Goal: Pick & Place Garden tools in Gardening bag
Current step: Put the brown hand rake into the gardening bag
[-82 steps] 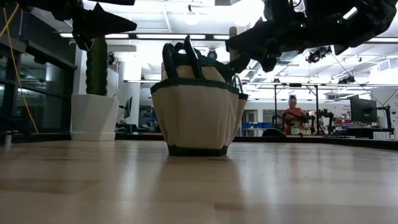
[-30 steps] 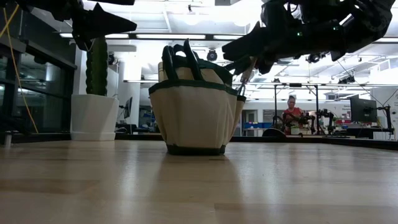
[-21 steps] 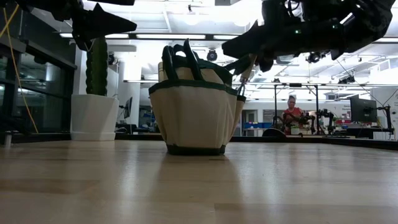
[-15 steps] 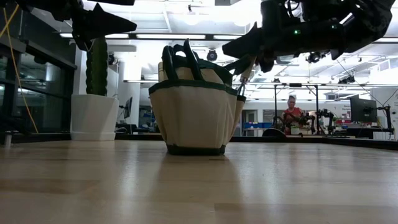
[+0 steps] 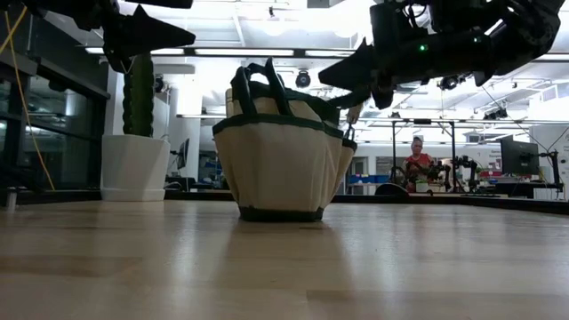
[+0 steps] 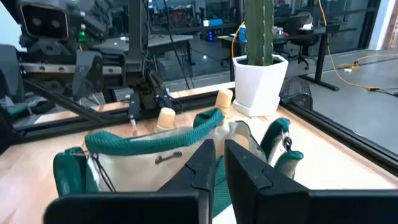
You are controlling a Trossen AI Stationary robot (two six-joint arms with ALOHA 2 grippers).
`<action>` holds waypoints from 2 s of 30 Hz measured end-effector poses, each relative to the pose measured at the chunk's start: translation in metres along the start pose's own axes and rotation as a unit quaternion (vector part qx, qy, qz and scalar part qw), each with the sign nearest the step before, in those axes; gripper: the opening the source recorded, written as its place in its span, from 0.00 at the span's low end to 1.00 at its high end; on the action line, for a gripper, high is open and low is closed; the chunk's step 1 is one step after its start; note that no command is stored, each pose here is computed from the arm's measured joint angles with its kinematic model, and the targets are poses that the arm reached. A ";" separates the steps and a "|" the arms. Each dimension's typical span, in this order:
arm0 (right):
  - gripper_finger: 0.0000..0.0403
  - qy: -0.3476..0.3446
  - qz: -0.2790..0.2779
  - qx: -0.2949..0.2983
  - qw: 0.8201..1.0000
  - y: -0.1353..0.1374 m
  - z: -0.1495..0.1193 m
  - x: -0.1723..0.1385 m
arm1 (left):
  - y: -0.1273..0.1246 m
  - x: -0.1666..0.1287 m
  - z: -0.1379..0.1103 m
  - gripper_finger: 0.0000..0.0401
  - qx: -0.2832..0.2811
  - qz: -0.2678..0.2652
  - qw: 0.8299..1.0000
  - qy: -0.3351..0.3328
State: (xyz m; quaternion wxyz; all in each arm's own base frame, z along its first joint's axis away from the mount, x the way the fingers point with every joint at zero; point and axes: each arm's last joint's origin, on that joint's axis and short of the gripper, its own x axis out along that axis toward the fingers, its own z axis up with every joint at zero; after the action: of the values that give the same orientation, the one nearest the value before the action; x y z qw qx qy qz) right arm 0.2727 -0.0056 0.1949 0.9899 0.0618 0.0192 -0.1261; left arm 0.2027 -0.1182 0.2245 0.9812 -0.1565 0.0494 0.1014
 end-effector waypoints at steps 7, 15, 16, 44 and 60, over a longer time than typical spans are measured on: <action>0.05 -0.008 -0.006 0.014 1.000 0.000 0.001 0.000 | 0.000 0.000 0.000 0.56 0.000 0.000 1.000 0.000; 0.05 -0.062 0.023 0.042 0.997 0.002 0.013 -0.001 | 0.000 0.000 0.000 0.56 -0.003 -0.002 1.000 0.001; 0.04 -0.062 0.026 0.042 0.997 0.002 0.013 -0.001 | 0.000 0.000 0.000 0.56 -0.003 -0.002 1.000 0.001; 0.05 -0.050 0.022 0.041 0.998 0.002 0.007 0.002 | 0.000 0.000 0.000 0.56 -0.005 -0.003 1.000 0.002; 0.05 -0.076 0.022 0.052 0.996 0.002 -0.001 0.009 | 0.000 0.000 -0.001 0.56 -0.001 -0.003 1.000 0.003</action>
State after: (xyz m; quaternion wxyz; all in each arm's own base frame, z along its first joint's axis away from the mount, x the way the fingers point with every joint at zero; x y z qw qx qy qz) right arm 0.2818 -0.0057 0.1935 0.9864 0.1039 -0.0639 -0.1098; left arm 0.2027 -0.1183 0.2240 0.9811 -0.1583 0.0520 0.0984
